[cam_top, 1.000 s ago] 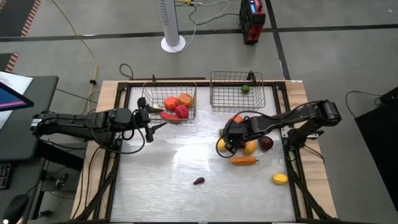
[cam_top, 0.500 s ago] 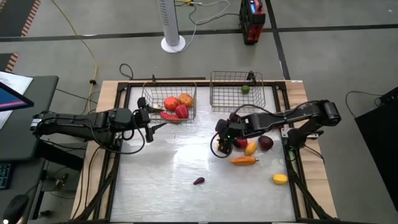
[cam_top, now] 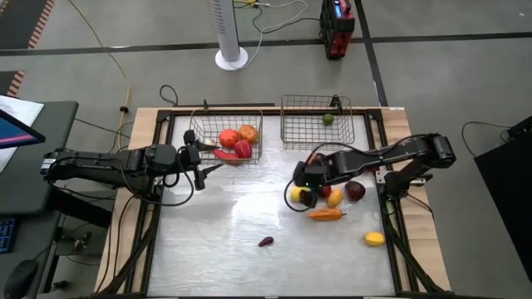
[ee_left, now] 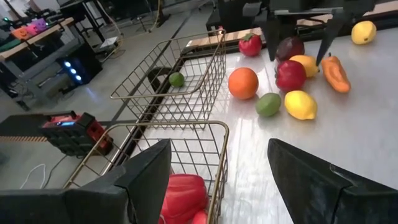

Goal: Sort produce into baskets
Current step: Put the bottom tomato into the right gold wire basket

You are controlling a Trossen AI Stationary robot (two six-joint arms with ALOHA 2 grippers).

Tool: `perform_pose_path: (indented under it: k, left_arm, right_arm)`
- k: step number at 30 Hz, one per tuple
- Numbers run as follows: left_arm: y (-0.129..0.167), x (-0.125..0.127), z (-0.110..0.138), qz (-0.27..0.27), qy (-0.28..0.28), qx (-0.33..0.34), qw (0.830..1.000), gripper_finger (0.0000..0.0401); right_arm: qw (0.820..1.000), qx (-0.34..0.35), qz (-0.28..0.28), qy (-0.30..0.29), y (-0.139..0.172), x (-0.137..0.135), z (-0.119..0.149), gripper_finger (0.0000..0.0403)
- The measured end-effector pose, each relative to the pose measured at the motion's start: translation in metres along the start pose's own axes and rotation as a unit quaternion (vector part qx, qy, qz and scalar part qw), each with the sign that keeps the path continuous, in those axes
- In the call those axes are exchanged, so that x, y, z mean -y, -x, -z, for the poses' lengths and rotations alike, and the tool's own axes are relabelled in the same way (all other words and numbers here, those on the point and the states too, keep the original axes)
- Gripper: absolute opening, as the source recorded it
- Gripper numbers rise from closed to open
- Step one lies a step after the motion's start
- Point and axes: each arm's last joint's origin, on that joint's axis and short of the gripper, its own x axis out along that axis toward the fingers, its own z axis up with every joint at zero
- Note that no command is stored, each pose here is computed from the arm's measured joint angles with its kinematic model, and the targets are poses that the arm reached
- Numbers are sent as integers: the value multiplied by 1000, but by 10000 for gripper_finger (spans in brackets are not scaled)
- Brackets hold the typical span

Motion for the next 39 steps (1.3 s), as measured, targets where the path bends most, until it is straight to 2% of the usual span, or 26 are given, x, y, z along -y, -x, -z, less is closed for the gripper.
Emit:
perform_pose_path:
  k: [3, 13, 21, 26, 30, 35, 39]
  left_arm:
    - [0, 0, 0, 0, 0, -1, 1000, 256]
    - [0, 0, 2, 1, 3, -9, 1000, 256]
    - [0, 0, 2, 1, 0, -9, 1000, 256]
    - [0, 0, 2, 1, -1, -9, 1000, 256]
    - [0, 0, 2, 1, 0, -8, 1000, 256]
    - [0, 0, 1, 1, -2, -7, 1000, 256]
    - [0, 0, 1, 1, 0, -4, 1000, 256]
  right_arm:
    - [998, -48, 35, -13, -1, 2, 14, 378]
    - [994, -66, 89, -13, -30, -1, 49, 398]
    - [996, -54, 65, -22, -62, 6, 70, 393]
    - [997, -51, 61, -17, -64, 8, 70, 362]
    - [997, -58, 59, -2, -58, 6, 64, 341]
    - [998, -21, 50, 31, -23, 0, 26, 348]
    - [991, 47, 109, 56, 14, 8, -9, 353]
